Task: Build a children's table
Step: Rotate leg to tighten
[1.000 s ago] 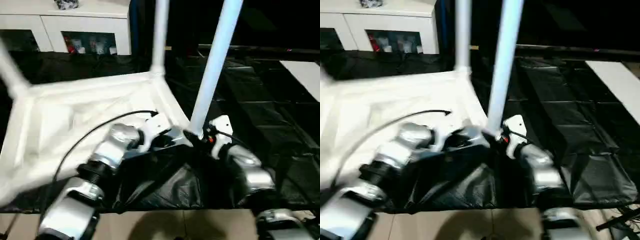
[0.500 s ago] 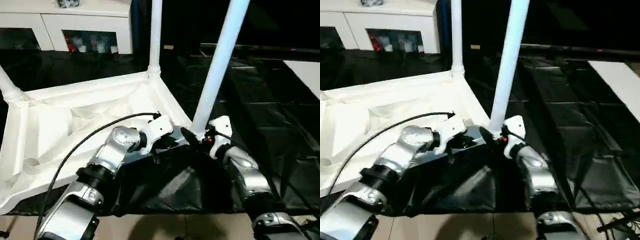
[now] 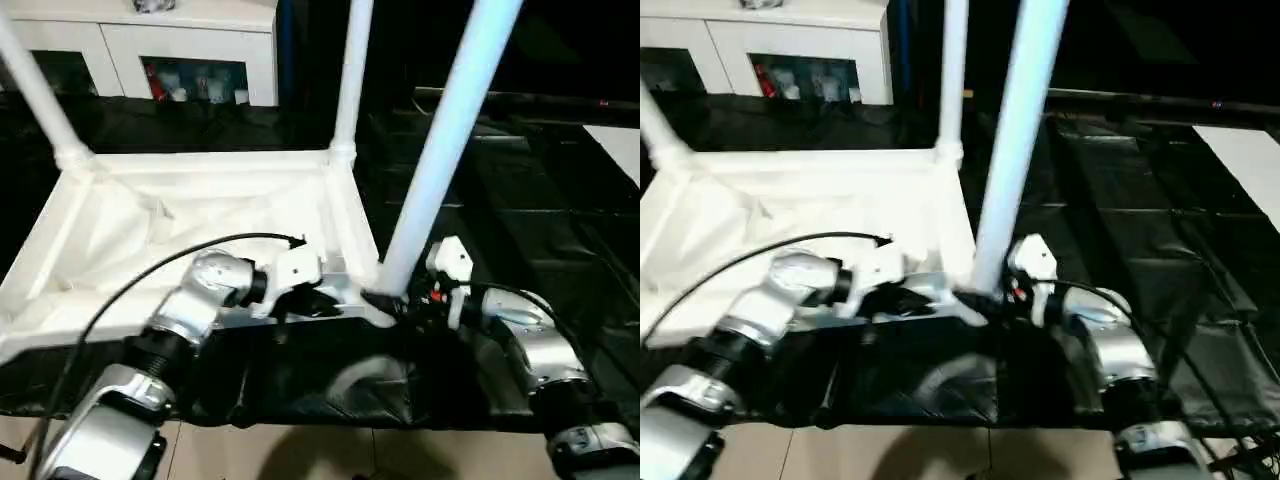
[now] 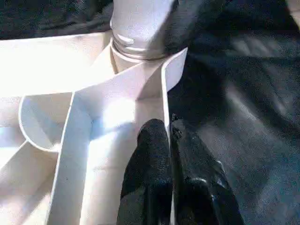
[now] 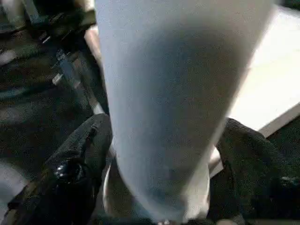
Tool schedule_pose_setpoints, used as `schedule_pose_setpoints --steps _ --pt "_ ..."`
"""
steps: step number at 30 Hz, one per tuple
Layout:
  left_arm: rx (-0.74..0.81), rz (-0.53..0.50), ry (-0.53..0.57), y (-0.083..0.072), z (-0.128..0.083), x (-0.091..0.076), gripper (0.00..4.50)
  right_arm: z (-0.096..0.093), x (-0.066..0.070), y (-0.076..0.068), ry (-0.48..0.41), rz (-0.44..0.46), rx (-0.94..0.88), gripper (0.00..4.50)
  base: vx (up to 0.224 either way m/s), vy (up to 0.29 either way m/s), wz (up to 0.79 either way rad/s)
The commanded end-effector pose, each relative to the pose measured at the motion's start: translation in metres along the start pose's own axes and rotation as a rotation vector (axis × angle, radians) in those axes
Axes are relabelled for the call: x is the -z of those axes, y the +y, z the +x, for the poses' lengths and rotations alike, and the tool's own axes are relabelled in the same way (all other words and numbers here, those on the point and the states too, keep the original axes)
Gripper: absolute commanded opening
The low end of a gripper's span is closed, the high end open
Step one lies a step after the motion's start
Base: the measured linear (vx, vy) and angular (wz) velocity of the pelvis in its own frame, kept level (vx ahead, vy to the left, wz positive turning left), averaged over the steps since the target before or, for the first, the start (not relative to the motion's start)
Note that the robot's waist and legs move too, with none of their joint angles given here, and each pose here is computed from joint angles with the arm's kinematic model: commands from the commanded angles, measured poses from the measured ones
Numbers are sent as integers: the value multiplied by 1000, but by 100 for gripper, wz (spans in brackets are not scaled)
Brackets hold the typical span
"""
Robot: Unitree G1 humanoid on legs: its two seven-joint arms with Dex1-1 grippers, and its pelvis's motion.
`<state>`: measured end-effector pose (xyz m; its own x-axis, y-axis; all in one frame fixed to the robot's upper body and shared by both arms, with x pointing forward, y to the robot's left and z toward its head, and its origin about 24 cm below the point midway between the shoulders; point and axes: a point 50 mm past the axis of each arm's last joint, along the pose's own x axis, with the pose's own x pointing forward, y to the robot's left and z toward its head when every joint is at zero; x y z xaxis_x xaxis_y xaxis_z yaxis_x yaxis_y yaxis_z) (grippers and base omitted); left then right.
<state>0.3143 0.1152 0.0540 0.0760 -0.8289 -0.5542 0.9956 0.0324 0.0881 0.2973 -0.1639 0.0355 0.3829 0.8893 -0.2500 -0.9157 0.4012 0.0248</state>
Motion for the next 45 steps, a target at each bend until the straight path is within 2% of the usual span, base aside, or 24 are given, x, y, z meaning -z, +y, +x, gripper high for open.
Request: schedule_pose_setpoints --steps 1,9,14,17,19,20,21,23,24,27,29,45 --pt "80 -8 61 -7 2 10 0 -3 -6 0 15 -14 -52 338 0 0 0" --pt "120 -1 67 -7 -7 12 0 -2 -12 -2 12 -16 -103 269 0 0 0" --pt "128 -2 67 -8 -7 13 0 0 -16 -2 -2 -17 -117 260 0 0 0" --pt "133 -4 64 -10 -6 13 0 -1 -17 -3 -2 -48 -91 259 0 0 0" --pt "135 -4 63 -10 -6 13 0 -2 -18 -4 -15 -15 -83 259 0 0 0" --pt "135 -3 62 -10 -6 13 0 -2 -18 -5 -22 8 -85 314 0 0 0" --pt "135 -3 62 -10 -6 13 0 -2 -19 -5 -27 15 -81 328 0 0 0" --pt "136 -2 62 -9 -6 13 0 -3 -20 -6 -24 11 -81 328 0 0 0" --pt "136 -2 63 -9 -6 13 0 -3 -20 -6 -21 6 -81 345 0 0 0" --pt "136 0 66 -8 -6 13 0 -3 -21 -8 -6 -62 -58 356 0 0 0" --pt "136 1 67 -8 -6 13 0 -3 -22 -8 -12 -49 -69 356 0 0 0" --pt "133 -6 71 -7 -7 14 0 -2 -19 -3 -11 9 -137 208 0 0 0"
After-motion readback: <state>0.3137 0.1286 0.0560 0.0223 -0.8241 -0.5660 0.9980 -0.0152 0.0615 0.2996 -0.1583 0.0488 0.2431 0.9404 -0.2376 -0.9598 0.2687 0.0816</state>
